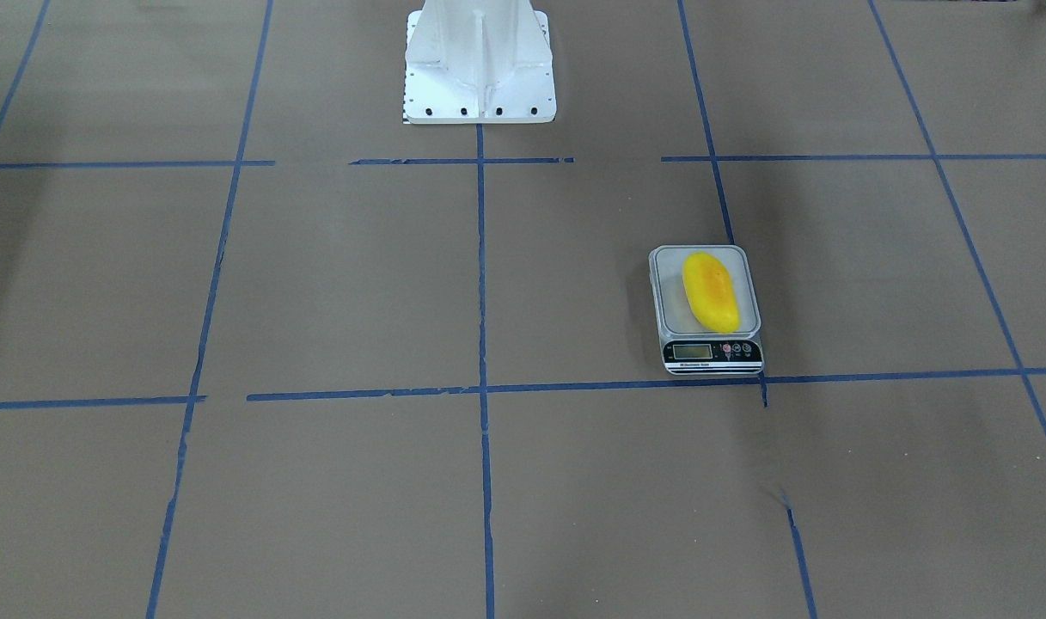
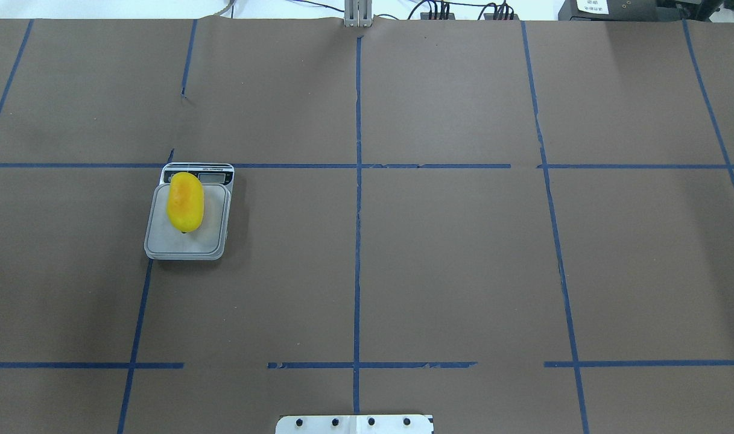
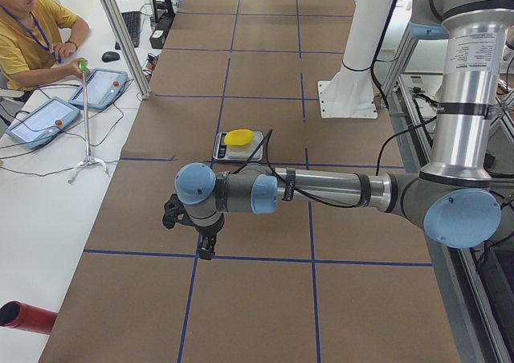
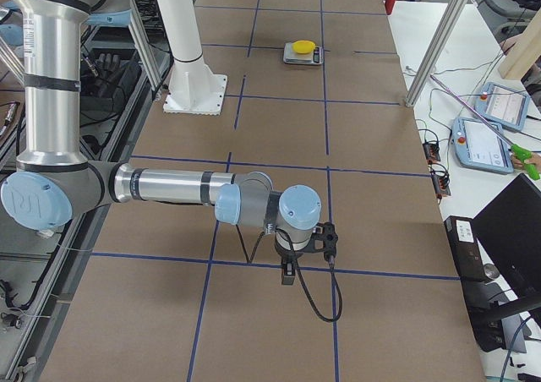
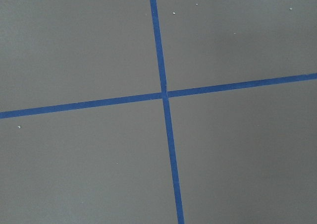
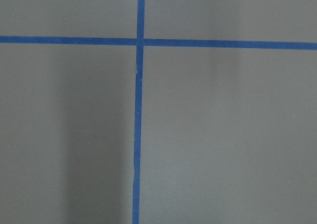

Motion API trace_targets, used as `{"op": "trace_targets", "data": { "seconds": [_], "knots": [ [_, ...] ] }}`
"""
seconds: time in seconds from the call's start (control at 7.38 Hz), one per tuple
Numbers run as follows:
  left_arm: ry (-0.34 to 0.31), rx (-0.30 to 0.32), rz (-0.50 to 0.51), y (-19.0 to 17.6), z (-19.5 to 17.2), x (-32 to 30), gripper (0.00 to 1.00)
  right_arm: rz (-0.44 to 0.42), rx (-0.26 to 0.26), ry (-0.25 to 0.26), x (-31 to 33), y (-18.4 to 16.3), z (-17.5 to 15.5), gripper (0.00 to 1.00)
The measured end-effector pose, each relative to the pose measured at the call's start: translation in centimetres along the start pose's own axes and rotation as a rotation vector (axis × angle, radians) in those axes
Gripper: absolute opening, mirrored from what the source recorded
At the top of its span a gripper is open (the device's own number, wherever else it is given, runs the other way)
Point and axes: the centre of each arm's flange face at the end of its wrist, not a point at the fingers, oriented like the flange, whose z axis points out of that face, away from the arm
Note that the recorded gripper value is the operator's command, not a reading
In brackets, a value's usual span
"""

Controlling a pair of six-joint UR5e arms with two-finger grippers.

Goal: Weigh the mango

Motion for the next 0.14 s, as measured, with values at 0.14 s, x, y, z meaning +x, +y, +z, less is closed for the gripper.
{"op": "trace_targets", "data": {
  "seconds": [0.14],
  "knots": [
    [-0.001,0.004,0.003,-0.07,-0.18,0.19,1.0,0.0,0.0,0.0,0.0,0.0,0.0,1.0]
  ]
}}
